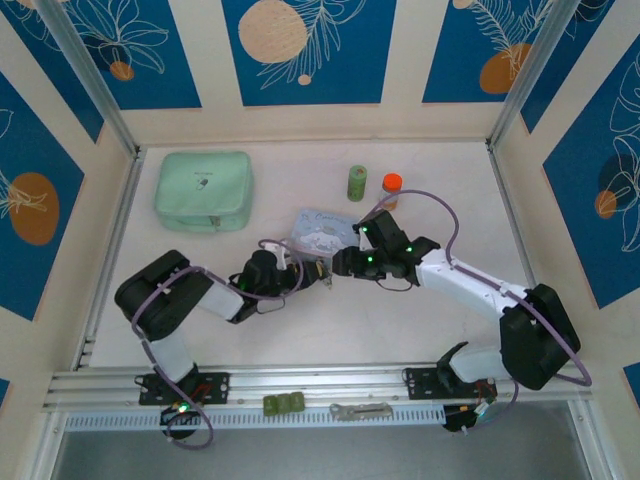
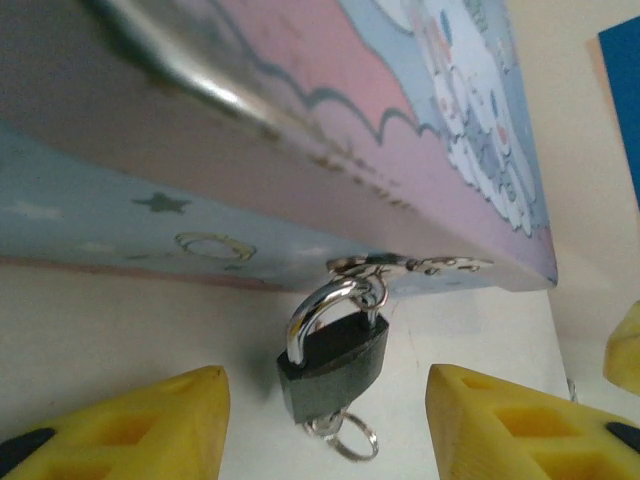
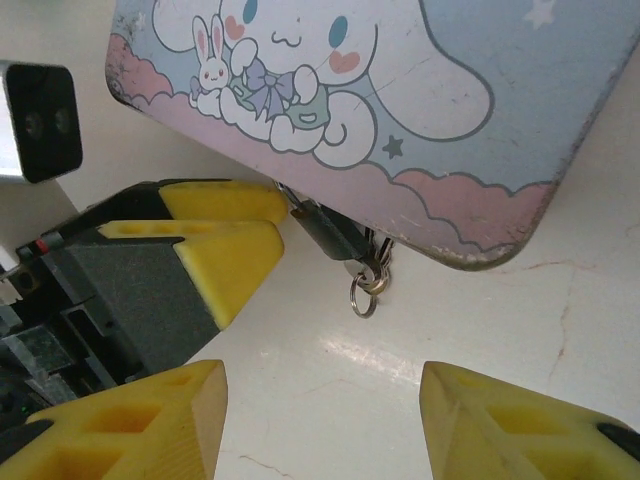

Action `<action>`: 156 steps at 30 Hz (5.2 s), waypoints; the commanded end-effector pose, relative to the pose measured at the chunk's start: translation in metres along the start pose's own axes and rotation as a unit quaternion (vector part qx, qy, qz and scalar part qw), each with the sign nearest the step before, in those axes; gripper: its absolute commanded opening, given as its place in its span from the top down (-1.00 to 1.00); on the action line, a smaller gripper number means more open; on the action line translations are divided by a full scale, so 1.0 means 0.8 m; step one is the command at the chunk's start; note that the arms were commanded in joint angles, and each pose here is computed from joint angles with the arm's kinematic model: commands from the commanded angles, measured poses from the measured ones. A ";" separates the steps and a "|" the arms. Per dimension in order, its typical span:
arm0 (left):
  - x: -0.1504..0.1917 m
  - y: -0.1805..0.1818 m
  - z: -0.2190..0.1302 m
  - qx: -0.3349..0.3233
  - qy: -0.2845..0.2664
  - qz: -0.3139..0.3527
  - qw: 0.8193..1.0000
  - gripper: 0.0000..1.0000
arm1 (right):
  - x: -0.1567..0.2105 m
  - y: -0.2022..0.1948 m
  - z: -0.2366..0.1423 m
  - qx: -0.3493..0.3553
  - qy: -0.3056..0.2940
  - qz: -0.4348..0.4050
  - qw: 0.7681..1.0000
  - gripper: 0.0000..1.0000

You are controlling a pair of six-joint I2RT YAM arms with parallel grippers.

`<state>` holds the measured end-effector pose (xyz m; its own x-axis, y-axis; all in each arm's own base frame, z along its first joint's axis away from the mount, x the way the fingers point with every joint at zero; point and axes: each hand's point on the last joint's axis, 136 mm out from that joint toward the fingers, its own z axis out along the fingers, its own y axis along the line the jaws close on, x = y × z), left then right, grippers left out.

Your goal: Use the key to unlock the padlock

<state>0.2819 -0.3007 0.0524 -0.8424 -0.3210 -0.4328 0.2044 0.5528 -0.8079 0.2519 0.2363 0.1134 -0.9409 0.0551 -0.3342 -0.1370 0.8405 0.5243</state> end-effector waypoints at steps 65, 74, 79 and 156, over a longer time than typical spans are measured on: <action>0.011 -0.095 0.035 0.130 0.033 -0.121 0.983 1.00 | 0.019 -0.044 0.032 -0.236 -0.030 0.193 0.952 0.31; -0.002 -0.092 0.040 0.146 0.001 -0.151 0.978 1.00 | 0.025 -0.046 0.036 -0.246 -0.027 0.222 0.943 0.30; -0.006 -0.095 0.040 0.160 -0.009 -0.164 0.973 1.00 | 0.021 -0.043 0.034 -0.250 -0.032 0.226 0.941 0.41; -0.017 -0.107 0.026 0.188 -0.033 0.041 0.981 1.00 | -0.046 -0.044 0.047 -0.331 0.042 0.583 0.740 0.34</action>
<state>0.3087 -0.3498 0.1115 -0.7653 -0.3948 -0.5084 0.4053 0.3179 -0.8571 0.2989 0.2334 0.0746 -0.6464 0.4603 0.6085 0.6276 -0.1326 0.7671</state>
